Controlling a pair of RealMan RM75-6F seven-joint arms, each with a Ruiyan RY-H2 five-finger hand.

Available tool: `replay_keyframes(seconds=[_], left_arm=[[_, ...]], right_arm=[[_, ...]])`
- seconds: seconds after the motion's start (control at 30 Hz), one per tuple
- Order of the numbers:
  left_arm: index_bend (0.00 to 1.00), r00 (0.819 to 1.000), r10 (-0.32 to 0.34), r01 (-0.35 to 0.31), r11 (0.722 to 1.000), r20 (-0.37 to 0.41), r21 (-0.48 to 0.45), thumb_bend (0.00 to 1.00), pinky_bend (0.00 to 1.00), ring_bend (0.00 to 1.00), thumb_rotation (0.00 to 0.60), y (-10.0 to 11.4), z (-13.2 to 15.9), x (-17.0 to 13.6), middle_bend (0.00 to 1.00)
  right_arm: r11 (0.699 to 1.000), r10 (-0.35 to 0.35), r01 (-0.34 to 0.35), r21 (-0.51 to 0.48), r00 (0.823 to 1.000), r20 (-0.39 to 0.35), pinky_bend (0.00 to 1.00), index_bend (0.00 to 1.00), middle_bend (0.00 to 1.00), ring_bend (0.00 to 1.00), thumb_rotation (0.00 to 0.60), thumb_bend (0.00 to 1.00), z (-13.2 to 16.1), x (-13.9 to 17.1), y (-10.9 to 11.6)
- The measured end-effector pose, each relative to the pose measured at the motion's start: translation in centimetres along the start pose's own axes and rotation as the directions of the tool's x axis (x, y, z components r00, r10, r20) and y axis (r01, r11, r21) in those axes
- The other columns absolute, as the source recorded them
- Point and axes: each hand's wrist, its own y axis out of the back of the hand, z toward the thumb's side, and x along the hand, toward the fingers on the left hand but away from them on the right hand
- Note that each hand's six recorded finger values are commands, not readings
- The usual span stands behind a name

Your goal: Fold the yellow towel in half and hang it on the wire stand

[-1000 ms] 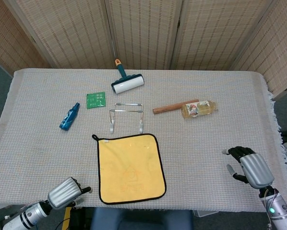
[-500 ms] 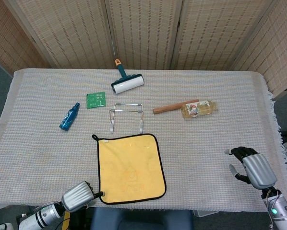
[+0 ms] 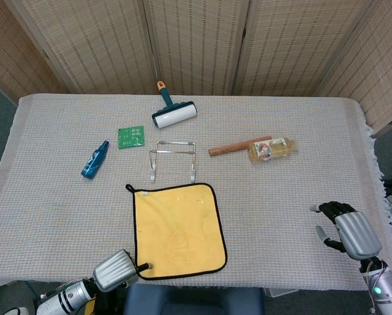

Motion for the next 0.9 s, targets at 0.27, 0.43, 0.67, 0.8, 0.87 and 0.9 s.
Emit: replay_keyframes(seconds=[0.27,0.43,0.67,0.8,0.87,0.9], left_arm=[[0.37,1.000,-0.007,0.007,1.000,-0.006,-0.011,0.33,0.91,0.90,0.600,-0.5,0.3,0.5,0.98],[0.42,1.000,0.009,-0.009,1.000,-0.012,-0.028,0.33,0.91,0.90,0.600,-0.4,0.3,1.0,0.98],[0.51,1.000,0.017,-0.018,0.998,-0.014,-0.055,0.33,0.91,0.90,0.600,-0.4,0.2,1.4,0.98],[0.53,0.999,0.037,-0.038,0.997,-0.015,-0.062,0.33,0.91,0.91,0.600,-0.1,0.1,1.6,0.98],[0.56,0.999,0.036,-0.036,0.997,-0.014,-0.068,0.35,0.91,0.91,0.600,-0.2,0.1,1.7,0.98],[0.57,0.999,0.034,-0.035,0.997,-0.012,-0.071,0.37,0.91,0.91,0.600,-0.2,0.1,1.8,0.99]], right_arm=[[1.000,-0.002,0.002,-0.007,1.000,0.004,0.35,0.31,0.38,0.34,0.600,0.44,-0.3,0.1,-0.1],[1.000,-0.005,0.005,-0.011,1.000,0.008,0.35,0.31,0.38,0.34,0.600,0.43,-0.5,0.1,-0.1],[1.000,-0.009,0.009,-0.015,1.000,0.012,0.35,0.31,0.38,0.34,0.600,0.43,-0.6,0.1,-0.1],[1.000,-0.005,0.005,-0.017,1.000,0.004,0.35,0.31,0.38,0.34,0.600,0.43,-0.4,0.0,-0.2],[1.000,-0.001,0.001,-0.016,1.000,-0.004,0.35,0.31,0.38,0.34,0.600,0.43,-0.3,-0.1,-0.3],[1.000,0.000,-0.001,-0.015,1.000,-0.011,0.35,0.31,0.38,0.34,0.600,0.43,-0.1,-0.1,-0.3]])
